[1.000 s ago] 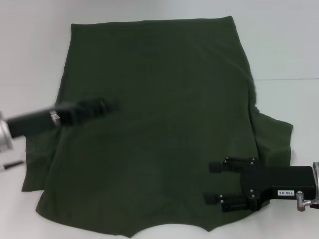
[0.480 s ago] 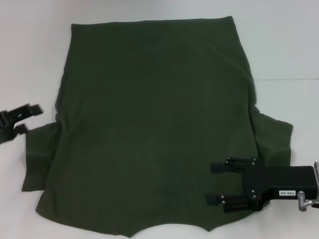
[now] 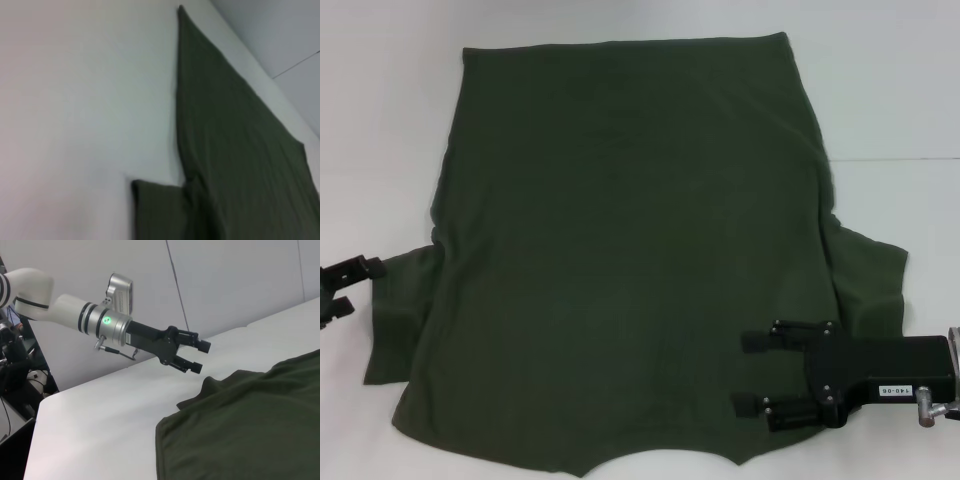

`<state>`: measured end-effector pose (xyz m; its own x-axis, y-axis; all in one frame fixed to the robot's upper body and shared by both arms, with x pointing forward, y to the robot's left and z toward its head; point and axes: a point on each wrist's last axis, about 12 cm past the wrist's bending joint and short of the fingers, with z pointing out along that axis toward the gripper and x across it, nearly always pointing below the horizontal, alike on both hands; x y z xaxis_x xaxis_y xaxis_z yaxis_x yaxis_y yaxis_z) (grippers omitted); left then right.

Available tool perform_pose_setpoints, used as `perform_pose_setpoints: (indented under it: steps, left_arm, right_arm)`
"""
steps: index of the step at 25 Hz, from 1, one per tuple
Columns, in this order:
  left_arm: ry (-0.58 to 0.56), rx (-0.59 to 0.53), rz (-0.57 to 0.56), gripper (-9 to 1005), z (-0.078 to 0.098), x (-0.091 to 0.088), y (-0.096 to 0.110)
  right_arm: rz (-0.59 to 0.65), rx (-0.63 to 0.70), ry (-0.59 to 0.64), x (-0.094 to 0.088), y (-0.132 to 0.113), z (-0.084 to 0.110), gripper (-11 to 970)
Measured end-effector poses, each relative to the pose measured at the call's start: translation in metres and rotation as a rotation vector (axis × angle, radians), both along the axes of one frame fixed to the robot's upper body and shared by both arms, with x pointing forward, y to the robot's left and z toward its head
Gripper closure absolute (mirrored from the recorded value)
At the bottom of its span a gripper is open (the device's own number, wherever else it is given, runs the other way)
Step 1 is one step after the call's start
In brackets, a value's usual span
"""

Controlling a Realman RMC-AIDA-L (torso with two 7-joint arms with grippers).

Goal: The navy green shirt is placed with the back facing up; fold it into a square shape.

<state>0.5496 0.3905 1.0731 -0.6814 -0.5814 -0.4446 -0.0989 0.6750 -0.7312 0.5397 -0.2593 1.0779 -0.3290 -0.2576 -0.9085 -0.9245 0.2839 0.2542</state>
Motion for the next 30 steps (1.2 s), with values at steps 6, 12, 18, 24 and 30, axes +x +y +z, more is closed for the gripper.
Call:
perform_pose_setpoints:
  steps: [6, 12, 18, 24, 30]
  left_arm:
    - [0.003, 0.032, -0.027, 110, -0.007, 0.003, -0.007]
    - [0.011, 0.072, -0.045, 110, -0.012, 0.008, -0.011]
    - [0.024, 0.094, -0.054, 119, -0.015, 0.01, -0.014]
    - [0.034, 0.096, -0.119, 137, -0.015, 0.017, -0.028]
    - [0.031, 0.1, -0.152, 154, -0.011, 0.022, -0.033]
  right_arm:
    - [0.005, -0.008, 0.004, -0.001, 0.0, -0.001, 46]
    - [0.004, -0.008, 0.007, -0.001, 0.0, -0.001, 46]
    - [0.004, -0.008, 0.009, -0.001, 0.0, -0.001, 46]
    - [0.003, -0.009, 0.008, 0.0, -0.001, -0.001, 46]
    - [0.0, -0.011, 0.007, 0.0, -0.002, 0.0, 47]
